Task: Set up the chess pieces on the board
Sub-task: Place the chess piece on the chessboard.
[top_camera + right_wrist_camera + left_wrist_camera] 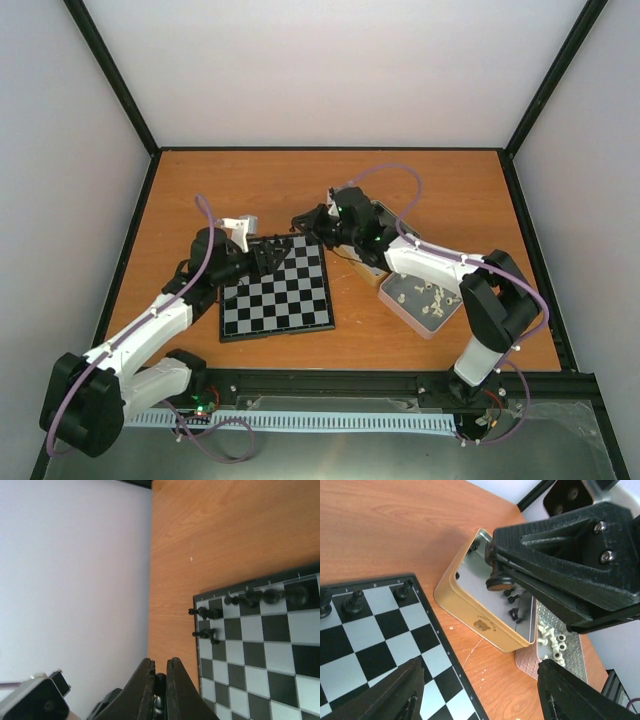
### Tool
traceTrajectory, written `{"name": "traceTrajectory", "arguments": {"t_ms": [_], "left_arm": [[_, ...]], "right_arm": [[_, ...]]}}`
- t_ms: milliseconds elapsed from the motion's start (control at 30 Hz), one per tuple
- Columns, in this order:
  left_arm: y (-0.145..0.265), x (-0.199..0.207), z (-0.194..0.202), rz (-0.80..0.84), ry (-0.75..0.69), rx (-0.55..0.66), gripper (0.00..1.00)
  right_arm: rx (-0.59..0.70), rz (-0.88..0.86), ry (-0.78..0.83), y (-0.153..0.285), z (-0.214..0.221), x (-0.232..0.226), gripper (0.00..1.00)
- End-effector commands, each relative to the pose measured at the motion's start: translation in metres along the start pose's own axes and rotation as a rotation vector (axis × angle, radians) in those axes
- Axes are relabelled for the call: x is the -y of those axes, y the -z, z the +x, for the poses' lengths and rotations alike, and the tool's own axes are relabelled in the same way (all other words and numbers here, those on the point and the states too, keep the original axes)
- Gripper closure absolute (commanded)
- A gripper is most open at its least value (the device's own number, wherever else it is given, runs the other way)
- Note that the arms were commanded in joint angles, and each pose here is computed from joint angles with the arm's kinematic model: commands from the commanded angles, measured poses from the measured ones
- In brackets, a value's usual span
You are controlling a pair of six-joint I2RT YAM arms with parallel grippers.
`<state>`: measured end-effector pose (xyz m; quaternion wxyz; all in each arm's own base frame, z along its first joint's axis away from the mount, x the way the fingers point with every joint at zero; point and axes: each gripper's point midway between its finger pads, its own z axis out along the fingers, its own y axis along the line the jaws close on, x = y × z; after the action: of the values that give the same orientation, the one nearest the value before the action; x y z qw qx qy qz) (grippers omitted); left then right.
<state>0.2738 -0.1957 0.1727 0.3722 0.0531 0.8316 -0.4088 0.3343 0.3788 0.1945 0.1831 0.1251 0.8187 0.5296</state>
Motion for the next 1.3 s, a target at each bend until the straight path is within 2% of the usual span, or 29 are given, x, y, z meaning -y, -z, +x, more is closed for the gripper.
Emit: {"name": "traceTrajectory", "arguments": {"t_ms": [0, 100, 167, 233, 333, 500, 633, 800, 1000, 1267], "left_arm": [[0.008, 0.015, -0.034, 0.018, -0.012, 0.135, 0.37], [0.017, -0.004, -0.039, -0.109, 0.025, 0.173, 0.37], [0.026, -0.010, -0.044, -0.168, 0.029, 0.199, 0.37], [0.034, -0.010, -0.048, -0.193, 0.031, 0.220, 0.37], [0.048, -0.002, -0.057, -0.209, 0.022, 0.243, 0.37], [0.082, 0.011, -0.063, -0.257, -0.006, 0.259, 0.36], [0.106, 0.022, -0.061, -0.262, -0.066, 0.268, 0.34], [0.124, 0.033, -0.055, -0.254, -0.099, 0.257, 0.34], [0.122, 0.037, -0.061, -0.234, -0.141, 0.271, 0.34], [0.109, 0.022, -0.056, -0.272, -0.083, 0.242, 0.34]], "right_arm": [[0.027, -0.009, 0.263, -0.001, -0.008, -0.030, 0.94], [0.072, 0.137, 0.630, 0.003, -0.021, -0.012, 0.94], [0.057, 0.223, 0.852, 0.007, -0.024, 0.005, 0.94], [0.045, 0.270, 0.986, 0.009, -0.025, 0.019, 0.94], [0.046, 0.281, 1.096, 0.008, -0.023, 0.034, 0.94], [0.133, 0.271, 1.137, 0.013, -0.026, 0.044, 0.96], [0.115, 0.291, 1.180, 0.009, -0.027, 0.050, 0.95], [0.109, 0.284, 1.151, -0.001, -0.025, 0.061, 0.94], [0.130, 0.257, 1.147, -0.021, -0.024, 0.079, 0.94], [0.109, 0.211, 1.191, -0.036, -0.014, 0.102, 0.94]]}}
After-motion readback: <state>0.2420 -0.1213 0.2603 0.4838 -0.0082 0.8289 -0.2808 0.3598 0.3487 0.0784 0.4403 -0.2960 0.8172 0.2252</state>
